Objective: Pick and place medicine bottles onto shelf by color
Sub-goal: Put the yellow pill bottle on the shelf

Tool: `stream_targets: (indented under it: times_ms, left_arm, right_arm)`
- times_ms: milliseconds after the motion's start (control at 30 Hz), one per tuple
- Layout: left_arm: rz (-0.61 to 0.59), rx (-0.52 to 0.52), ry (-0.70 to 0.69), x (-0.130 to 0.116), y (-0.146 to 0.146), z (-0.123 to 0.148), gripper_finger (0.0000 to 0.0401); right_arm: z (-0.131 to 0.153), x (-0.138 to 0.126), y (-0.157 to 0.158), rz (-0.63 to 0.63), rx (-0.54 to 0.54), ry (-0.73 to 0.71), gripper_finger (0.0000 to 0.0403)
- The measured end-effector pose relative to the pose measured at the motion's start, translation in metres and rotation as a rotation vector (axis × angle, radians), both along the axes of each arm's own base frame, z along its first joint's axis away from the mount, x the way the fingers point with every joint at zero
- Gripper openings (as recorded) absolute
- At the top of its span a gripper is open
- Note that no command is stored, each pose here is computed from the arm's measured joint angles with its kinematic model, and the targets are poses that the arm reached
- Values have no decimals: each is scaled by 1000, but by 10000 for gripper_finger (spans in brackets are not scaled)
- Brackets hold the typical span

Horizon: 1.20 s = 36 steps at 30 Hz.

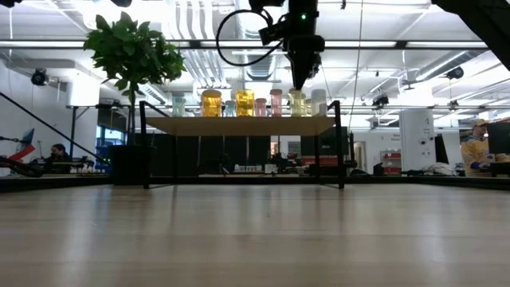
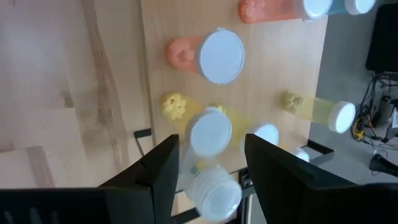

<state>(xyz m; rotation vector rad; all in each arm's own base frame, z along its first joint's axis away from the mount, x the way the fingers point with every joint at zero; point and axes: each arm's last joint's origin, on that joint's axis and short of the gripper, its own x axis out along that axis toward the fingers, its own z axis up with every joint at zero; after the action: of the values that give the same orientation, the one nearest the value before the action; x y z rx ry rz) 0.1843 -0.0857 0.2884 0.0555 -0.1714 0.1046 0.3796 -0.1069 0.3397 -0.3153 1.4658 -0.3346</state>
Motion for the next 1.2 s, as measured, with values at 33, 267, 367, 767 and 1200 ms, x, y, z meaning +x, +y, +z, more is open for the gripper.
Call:
stream_targets:
  times_ms: [33,267,367,767,1200]
  left_arm:
    - [0,0,0,0,0,0,294]
    - [0,0,0,0,0,0,294]
    - [0,0,0,0,0,0,294]
    - [-1,-4,0,0,0,0,294]
    - [-1,-4,0,0,0,0,294]
  right_arm:
    - [3,-2,2,-7,0,-8,173]
    - [23,-10,25,-3,-5,-85,171]
    - [32,-14,40,13,54,-137,158]
    - [-18,-1,71,71,61,-81,14]
    - [-49,-5,45,56,-139,-47,9]
